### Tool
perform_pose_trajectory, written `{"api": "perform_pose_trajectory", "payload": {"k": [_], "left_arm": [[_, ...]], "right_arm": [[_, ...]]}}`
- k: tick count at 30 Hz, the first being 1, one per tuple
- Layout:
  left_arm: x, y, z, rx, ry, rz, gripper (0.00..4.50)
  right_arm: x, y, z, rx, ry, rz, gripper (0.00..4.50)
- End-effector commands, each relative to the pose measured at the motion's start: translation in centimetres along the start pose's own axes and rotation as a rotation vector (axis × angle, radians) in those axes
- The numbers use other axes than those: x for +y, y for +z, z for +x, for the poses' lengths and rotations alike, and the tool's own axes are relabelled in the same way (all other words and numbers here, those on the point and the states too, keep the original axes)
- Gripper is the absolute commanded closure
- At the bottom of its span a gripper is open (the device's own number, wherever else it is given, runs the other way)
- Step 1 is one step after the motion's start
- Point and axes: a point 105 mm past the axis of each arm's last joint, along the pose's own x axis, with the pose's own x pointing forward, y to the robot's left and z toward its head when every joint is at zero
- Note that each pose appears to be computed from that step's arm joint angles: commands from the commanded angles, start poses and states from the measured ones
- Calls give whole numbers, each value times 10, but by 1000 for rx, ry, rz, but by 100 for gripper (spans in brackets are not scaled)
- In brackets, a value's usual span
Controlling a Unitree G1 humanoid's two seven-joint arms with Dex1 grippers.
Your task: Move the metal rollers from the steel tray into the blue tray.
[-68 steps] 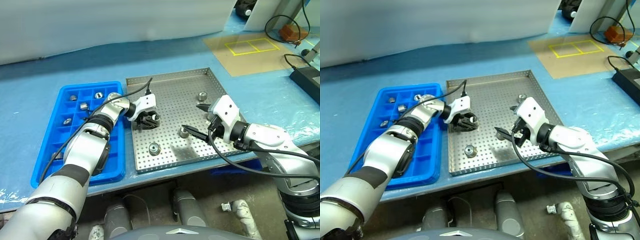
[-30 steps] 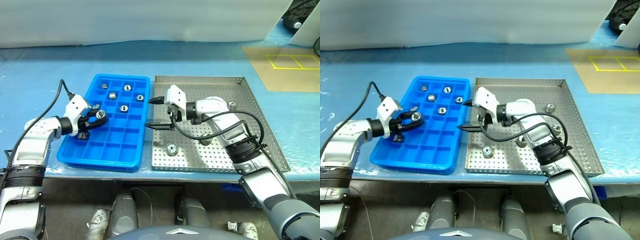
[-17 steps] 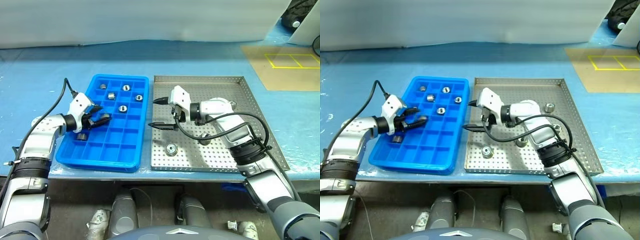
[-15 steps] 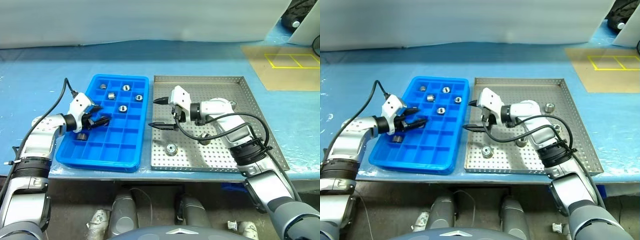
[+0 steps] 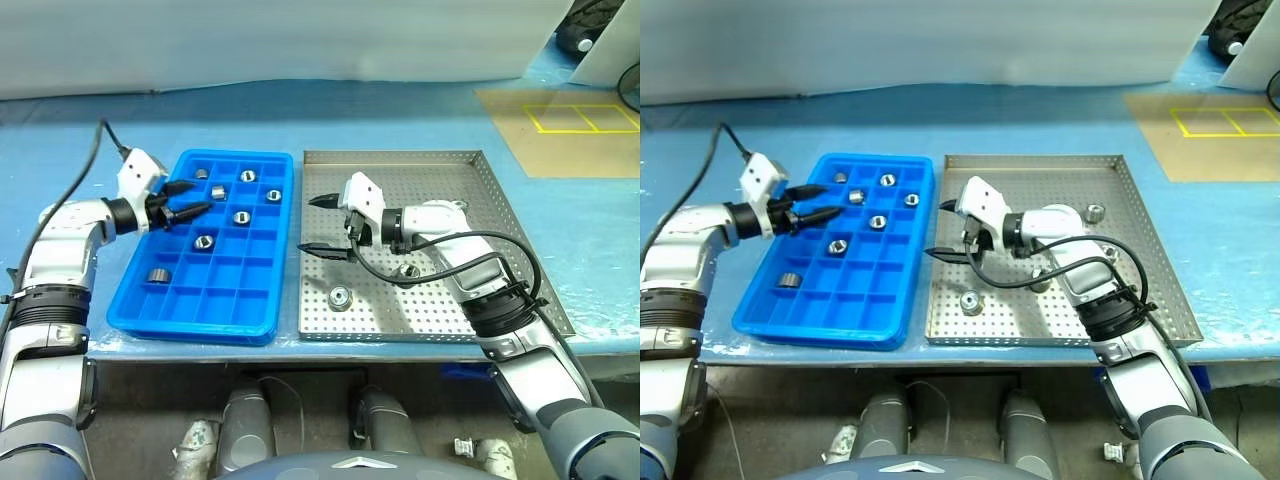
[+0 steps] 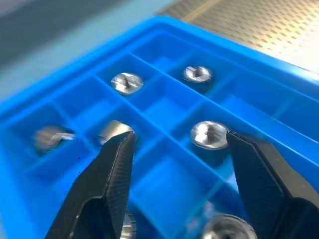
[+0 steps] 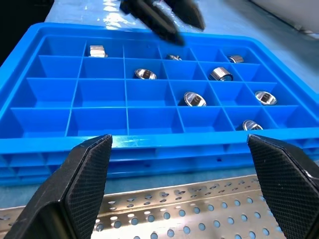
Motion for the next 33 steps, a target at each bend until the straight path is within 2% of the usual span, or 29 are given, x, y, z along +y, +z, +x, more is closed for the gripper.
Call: {"api": "perform_pose_trajectory", "payload": {"k": [1,7,10,13,21,33], "left_arm": [[-24,9,25,-33,-123,24,142],[-43,44,78,-146,-217,68,142],[-68,62,106,-176,-359,107,142],[-87,69,122,-180,-468,144,142],[-139,68,145,-126,-745,251,142],[-182,73,174,-190,-792,244,142]], "right_arm": [[-5,11,-13,-23,-61,-28,0],[-4,6,-33,18,-146,-15,0],[-2,3,-47,40,-209,5,0],[2,0,-58,64,-252,24,0],[17,-10,-104,170,-371,86,0],[39,-15,-127,228,-505,166,0]]}}
